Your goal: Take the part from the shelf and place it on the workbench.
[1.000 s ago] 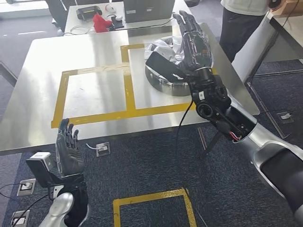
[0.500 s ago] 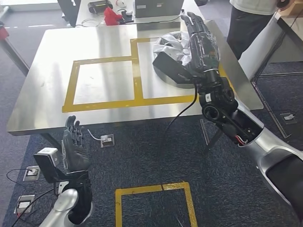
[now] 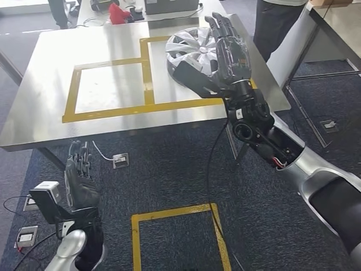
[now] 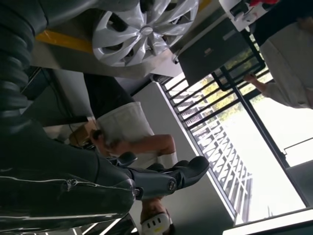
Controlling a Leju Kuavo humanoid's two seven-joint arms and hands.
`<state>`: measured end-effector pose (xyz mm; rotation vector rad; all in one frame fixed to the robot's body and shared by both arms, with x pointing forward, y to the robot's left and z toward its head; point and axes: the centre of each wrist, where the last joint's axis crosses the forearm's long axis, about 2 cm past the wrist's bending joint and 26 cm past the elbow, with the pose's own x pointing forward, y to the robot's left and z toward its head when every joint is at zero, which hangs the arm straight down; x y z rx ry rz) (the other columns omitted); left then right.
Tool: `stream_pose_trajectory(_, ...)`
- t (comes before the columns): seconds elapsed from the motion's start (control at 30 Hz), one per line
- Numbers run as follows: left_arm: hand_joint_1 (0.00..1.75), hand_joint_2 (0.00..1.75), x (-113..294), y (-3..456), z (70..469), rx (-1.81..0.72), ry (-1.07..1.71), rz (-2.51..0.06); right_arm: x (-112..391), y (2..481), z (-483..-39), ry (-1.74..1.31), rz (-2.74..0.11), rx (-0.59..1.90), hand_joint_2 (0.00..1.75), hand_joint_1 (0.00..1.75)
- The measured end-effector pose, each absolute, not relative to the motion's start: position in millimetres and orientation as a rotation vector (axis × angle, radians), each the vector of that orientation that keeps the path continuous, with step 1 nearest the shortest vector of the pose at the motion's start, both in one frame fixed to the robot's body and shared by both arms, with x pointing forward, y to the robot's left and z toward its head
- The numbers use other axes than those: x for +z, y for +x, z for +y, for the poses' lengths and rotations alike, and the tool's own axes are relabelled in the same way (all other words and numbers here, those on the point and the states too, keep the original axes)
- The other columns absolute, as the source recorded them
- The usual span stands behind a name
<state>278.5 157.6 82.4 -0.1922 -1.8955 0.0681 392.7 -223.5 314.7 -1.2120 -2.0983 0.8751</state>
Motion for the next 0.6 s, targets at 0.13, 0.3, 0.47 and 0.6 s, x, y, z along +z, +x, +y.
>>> stream_pose_trajectory(0.13,0.0,0.0,83.2,279.4,157.8,0.068,-0.192,-1.899,314.7,392.7,-223.7,-1.211,-2.101,0.871,1.75,0.0)
stream_pose_trajectory(0.3,0.0,0.0,83.3,278.9,156.4,0.072,-0.196,-1.897,313.9,392.6,-224.7,-1.211,-2.098,0.871,1.75,0.0)
stream_pose_trajectory(0.47,0.0,0.0,83.3,278.7,156.1,0.076,-0.198,-1.894,313.4,392.5,-225.2,-1.21,-2.096,0.864,1.75,0.0)
stream_pose_trajectory(0.6,0.0,0.0,83.2,278.7,156.0,0.077,-0.198,-1.896,315.0,392.5,-225.8,-1.211,-2.102,0.855,0.87,0.0)
